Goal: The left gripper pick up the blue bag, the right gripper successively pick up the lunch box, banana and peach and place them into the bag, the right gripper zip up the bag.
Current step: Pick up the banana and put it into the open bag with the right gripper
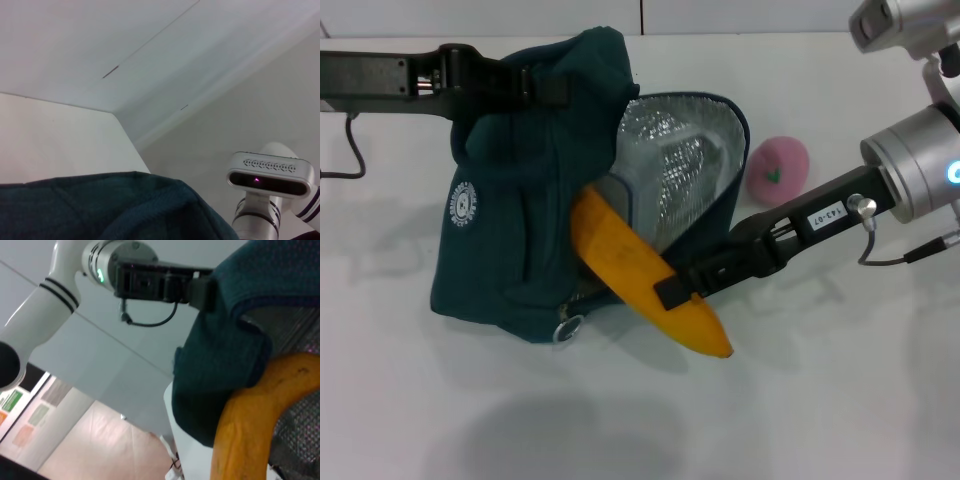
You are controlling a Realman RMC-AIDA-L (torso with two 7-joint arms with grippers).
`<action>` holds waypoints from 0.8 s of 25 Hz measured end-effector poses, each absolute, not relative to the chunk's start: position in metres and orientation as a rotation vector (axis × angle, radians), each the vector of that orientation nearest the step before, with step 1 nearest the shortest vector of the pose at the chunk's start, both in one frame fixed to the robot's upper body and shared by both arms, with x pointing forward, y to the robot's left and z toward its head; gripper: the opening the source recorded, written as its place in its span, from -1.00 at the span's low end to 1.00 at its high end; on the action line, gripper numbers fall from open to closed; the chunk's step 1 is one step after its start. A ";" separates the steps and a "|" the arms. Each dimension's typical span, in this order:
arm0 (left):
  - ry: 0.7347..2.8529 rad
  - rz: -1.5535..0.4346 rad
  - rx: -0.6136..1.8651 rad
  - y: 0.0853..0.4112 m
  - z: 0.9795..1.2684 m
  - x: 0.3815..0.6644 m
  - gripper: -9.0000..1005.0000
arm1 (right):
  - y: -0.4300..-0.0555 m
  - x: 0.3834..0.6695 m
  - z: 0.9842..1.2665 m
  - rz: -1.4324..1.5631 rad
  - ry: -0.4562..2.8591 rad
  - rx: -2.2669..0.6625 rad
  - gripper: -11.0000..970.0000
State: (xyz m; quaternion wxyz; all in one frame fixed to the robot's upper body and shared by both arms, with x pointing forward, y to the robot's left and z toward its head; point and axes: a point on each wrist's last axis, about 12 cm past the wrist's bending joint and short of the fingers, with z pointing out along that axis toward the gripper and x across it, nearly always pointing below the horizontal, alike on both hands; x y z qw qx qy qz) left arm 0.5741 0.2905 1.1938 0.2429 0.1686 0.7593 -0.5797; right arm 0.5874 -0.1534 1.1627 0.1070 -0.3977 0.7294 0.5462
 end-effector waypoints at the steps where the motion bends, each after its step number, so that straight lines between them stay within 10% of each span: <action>1: 2.075 -1.584 0.461 0.290 1.194 0.574 -0.92 | -0.152 0.587 1.164 1.606 2.142 -1.185 -0.11; 20: 2.100 -1.590 0.500 0.286 1.192 0.573 -0.92 | -0.149 0.595 1.173 1.504 2.104 -1.270 -0.11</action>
